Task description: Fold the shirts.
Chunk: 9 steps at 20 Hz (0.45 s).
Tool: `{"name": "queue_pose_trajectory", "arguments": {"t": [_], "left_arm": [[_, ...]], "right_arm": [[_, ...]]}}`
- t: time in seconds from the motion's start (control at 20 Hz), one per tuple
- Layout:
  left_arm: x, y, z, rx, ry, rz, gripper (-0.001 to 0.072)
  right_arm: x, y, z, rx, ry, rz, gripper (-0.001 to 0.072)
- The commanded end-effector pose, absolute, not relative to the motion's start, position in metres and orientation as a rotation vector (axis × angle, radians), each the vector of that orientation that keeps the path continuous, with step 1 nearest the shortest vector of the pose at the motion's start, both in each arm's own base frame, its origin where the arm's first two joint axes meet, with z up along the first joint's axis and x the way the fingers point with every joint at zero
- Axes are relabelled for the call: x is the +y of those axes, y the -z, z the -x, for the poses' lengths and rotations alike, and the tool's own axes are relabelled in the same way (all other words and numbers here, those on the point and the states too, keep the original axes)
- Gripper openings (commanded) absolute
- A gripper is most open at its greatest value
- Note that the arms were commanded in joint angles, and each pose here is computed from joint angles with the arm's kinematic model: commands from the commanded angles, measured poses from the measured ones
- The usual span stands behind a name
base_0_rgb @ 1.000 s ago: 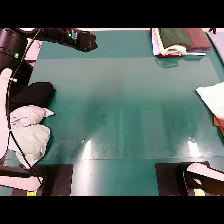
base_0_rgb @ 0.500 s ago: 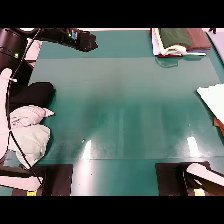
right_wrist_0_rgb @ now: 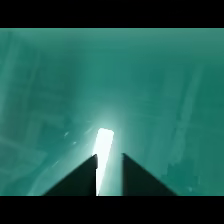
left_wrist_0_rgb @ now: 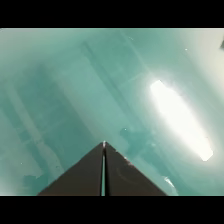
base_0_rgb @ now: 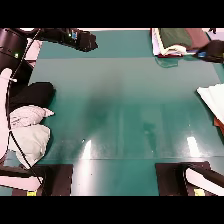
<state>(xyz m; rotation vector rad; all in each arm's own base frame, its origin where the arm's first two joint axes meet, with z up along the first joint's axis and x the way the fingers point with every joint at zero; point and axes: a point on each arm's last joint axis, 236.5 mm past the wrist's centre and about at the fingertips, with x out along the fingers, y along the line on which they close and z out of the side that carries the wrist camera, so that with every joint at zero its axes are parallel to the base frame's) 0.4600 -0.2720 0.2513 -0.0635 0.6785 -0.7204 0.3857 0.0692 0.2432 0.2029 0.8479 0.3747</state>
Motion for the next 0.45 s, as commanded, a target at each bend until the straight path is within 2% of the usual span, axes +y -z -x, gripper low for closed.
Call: {"name": "queue_pose_trajectory", "arguments": {"t": [0.0,0.4], "left_arm": [[-0.272,-0.252,-0.46,0.677,0.72,0.064,0.0024],[-0.272,-0.253,-0.461,0.673,0.719,0.065,0.0024]], "right_arm": [[0.15,-0.24,-0.377,0.846,-0.557,-0.107,0.002],[0.182,-0.239,-0.369,0.849,-0.63,-0.083,0.002]]}}
